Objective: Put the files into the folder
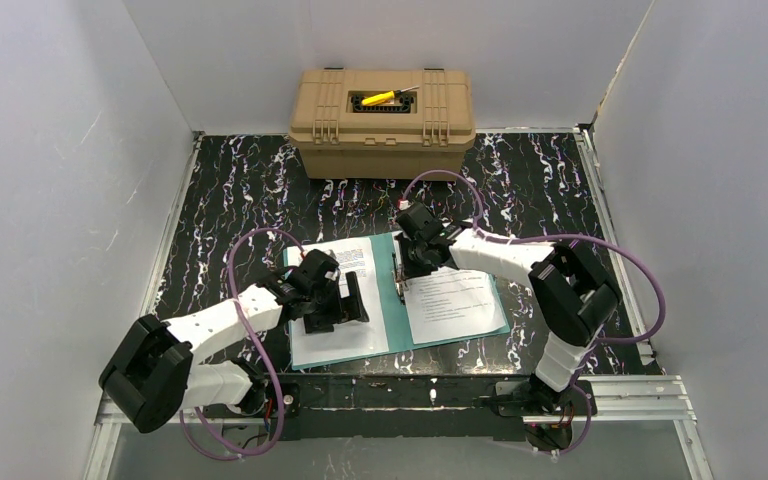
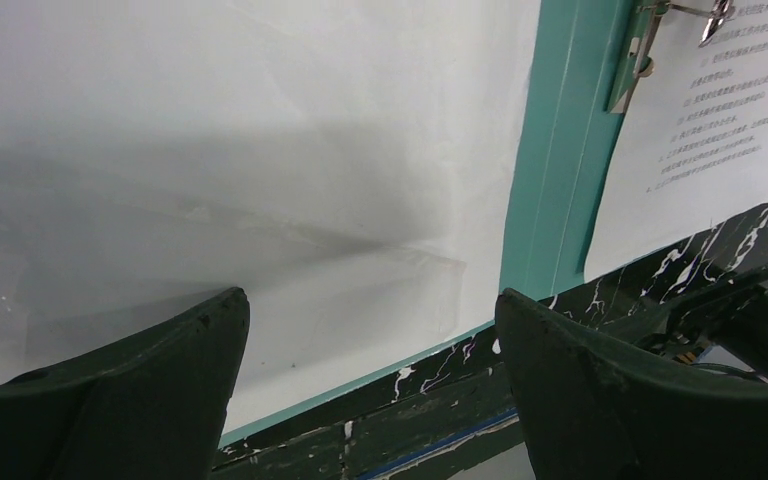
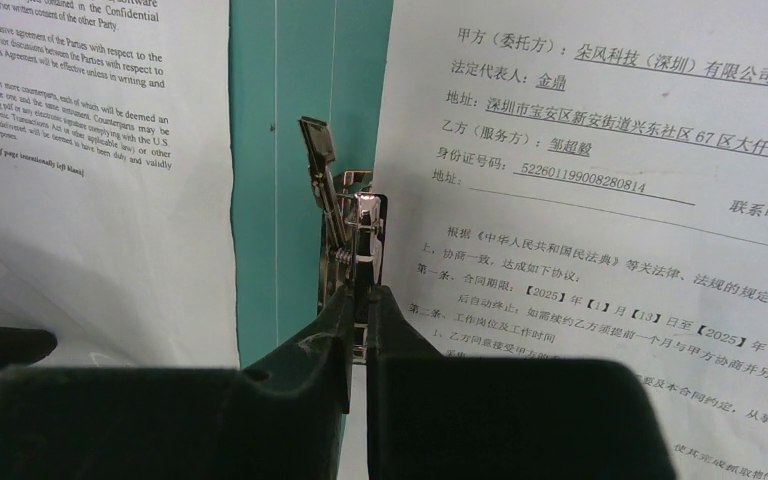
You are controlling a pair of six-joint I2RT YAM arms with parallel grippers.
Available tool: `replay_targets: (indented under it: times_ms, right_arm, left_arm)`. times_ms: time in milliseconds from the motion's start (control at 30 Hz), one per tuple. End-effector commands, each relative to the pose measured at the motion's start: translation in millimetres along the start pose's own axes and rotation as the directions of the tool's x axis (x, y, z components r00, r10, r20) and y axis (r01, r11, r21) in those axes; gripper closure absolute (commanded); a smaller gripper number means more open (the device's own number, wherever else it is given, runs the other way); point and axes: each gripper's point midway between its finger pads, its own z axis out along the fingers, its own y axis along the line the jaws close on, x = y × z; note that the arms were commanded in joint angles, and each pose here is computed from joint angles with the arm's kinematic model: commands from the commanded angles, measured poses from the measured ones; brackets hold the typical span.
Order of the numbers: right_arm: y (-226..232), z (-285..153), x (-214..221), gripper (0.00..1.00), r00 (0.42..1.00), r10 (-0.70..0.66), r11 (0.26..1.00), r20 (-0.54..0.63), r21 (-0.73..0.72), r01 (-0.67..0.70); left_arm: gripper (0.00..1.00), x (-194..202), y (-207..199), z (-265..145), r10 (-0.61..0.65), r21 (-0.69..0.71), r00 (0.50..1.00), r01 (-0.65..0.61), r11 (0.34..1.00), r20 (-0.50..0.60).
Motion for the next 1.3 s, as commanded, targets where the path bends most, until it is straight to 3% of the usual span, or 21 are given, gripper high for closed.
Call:
replay_targets:
  times_ms: [0,267,533,667,1033,1267]
  right_arm:
    - [10,-11,8,0.99,1.000,-0.019,1.000,0.000,-0.024,0.019]
    - [8,-9,16,0.98,1.000,-0.016,1.000,-0.005,-0.011,0.016]
    - [7,-14,12,0.75,1.000,-0.015,1.000,0.016,0.017,0.015]
    - [3,-23,5,0.70,0.999,-0.022,0.999,0.038,0.050,0.020]
    - [17,-62,-24,0.70,0.991,-0.044,0.998,0.129,0.039,0.039]
    - [42,-68,-26,0.69,0.987,-0.096,0.995,0.131,0.016,0.095]
  left_arm:
    - [0.07,20,30,14,-0.024,-0.102,0.998,0.019,0.995,-0.053]
    - [0.07,20,30,15,-0.031,-0.100,0.998,0.026,0.995,-0.050]
    - [0.07,21,32,15,-0.034,-0.103,0.998,0.029,0.994,-0.050]
    - [0.07,21,31,15,-0.033,-0.103,0.998,0.028,0.994,-0.049]
    - [0.07,19,32,14,-0.019,-0.113,0.999,0.013,0.994,-0.047]
    - [0.07,11,45,3,0.031,-0.212,0.999,-0.033,0.977,-0.011]
